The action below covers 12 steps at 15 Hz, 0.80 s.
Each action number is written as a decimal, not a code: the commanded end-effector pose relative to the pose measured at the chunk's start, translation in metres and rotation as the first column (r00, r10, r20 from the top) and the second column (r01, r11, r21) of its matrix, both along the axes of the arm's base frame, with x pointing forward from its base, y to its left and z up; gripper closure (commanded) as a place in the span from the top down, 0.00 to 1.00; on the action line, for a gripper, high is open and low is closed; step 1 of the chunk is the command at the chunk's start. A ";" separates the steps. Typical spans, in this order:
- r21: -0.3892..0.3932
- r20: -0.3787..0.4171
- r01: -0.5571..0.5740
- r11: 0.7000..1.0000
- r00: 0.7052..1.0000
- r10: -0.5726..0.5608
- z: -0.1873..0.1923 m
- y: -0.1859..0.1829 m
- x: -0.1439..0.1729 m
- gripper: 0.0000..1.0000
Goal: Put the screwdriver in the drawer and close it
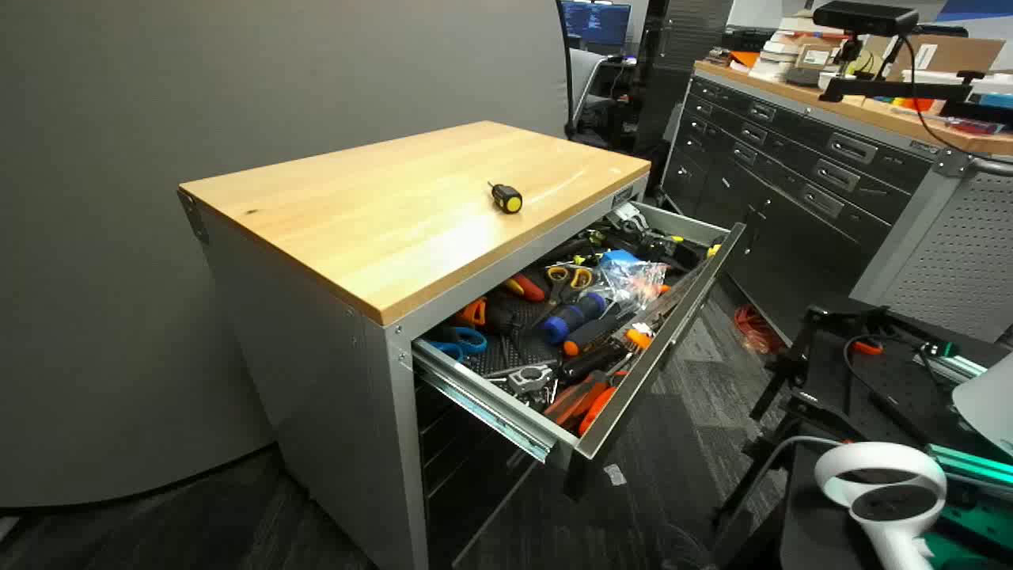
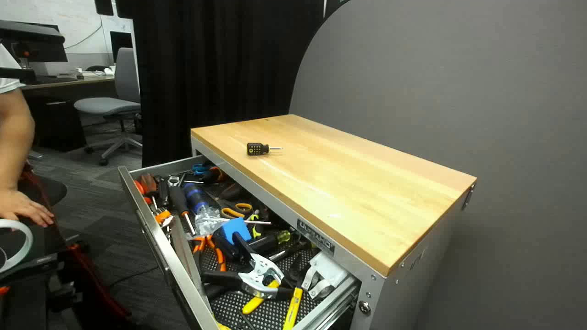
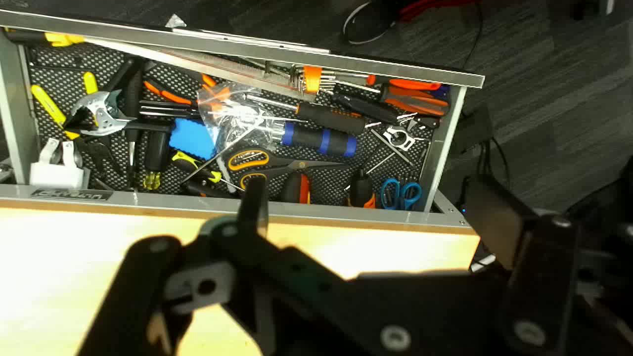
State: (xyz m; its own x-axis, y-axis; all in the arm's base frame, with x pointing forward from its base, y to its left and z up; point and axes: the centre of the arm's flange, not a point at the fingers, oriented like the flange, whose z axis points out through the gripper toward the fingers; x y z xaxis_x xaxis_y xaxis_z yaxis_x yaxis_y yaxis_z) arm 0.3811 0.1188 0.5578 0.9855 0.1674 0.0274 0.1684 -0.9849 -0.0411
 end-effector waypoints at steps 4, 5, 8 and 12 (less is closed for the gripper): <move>0.004 0.019 -0.001 1.000 1.000 0.001 0.008 0.000 0.000 1.00; 0.004 0.019 -0.001 1.000 1.000 0.001 0.009 0.000 -0.001 1.00; -0.035 0.044 0.124 0.992 0.992 -0.122 -0.012 0.021 0.047 1.00; -0.106 0.115 0.195 0.975 0.976 -0.182 -0.060 0.064 0.113 1.00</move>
